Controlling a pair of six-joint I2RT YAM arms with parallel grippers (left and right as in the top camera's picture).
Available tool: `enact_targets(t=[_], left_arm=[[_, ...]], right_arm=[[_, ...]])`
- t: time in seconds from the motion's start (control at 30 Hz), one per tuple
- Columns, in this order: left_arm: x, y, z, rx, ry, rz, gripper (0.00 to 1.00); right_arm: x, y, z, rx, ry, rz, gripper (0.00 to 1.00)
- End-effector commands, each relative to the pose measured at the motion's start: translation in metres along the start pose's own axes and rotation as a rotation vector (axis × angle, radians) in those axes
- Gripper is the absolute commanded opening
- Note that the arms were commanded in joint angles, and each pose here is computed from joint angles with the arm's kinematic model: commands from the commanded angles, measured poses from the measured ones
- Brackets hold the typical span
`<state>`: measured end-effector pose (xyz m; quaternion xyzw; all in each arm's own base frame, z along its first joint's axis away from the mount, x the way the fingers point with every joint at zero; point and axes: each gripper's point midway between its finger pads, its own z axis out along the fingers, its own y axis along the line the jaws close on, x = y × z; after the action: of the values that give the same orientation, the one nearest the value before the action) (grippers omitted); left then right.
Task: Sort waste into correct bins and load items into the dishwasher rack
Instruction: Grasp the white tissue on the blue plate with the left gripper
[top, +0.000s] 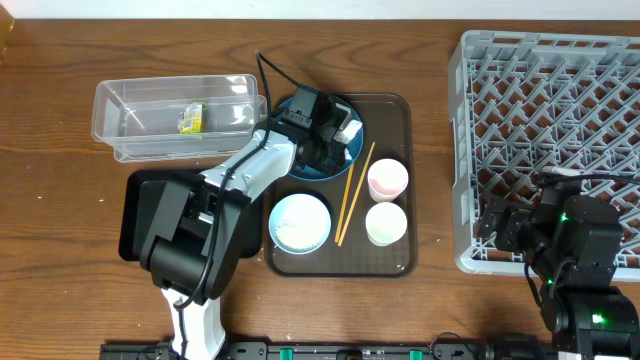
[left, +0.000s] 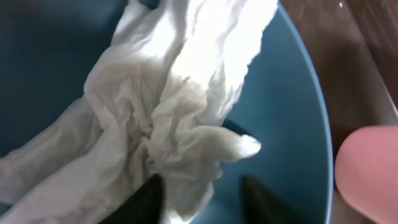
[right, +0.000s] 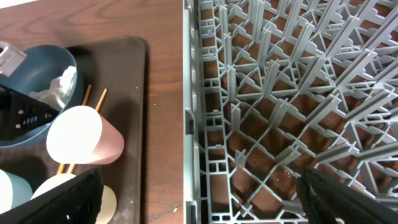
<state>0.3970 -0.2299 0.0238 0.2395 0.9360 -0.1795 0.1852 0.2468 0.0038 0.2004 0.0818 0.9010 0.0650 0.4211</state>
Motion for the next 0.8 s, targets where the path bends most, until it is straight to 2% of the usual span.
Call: enact_targets(t=[0.0, 0.1, 0.27, 0.43, 0.47, 0.5, 0.53, 0.77], left_arm=[[0.009, 0.001, 0.005, 0.002, 0.025, -0.004, 0.28], [0.009, 0.001, 0.005, 0.002, 0.025, -0.004, 0.07], [0.004, 0.001, -0.002, -0.003, 0.007, 0.000, 0.06], [-0.016, 0.002, -0.027, -0.050, -0.068, 0.019, 0.06], [-0.021, 0.001, -0.033, -0.050, -0.088, 0.025, 0.17], [-0.025, 0.000, -0.036, -0.050, -0.103, 0.029, 0.51], [-0.028, -0.001, -0.038, -0.050, -0.117, 0.032, 0.58], [-0.031, 0.001, -0.028, -0.049, -0.128, 0.038, 0.58]], right_arm=[[-0.008, 0.006, -0.005, -0.019, -0.021, -0.002, 0.99], [-0.007, 0.006, -0.005, -0.019, -0.020, -0.002, 0.99], [-0.008, 0.006, -0.005, -0.019, -0.021, -0.002, 0.98], [-0.007, 0.006, -0.005, -0.019, -0.020, -0.002, 0.98], [-0.007, 0.006, -0.005, -0.019, -0.020, -0.002, 0.98], [-0.007, 0.006, -0.005, -0.019, -0.020, -0.002, 0.98], [-0.007, 0.006, -0.005, -0.019, -0.020, -0.002, 0.98], [-0.007, 0.006, -0.005, -0.018, -0.017, -0.002, 0.98]])
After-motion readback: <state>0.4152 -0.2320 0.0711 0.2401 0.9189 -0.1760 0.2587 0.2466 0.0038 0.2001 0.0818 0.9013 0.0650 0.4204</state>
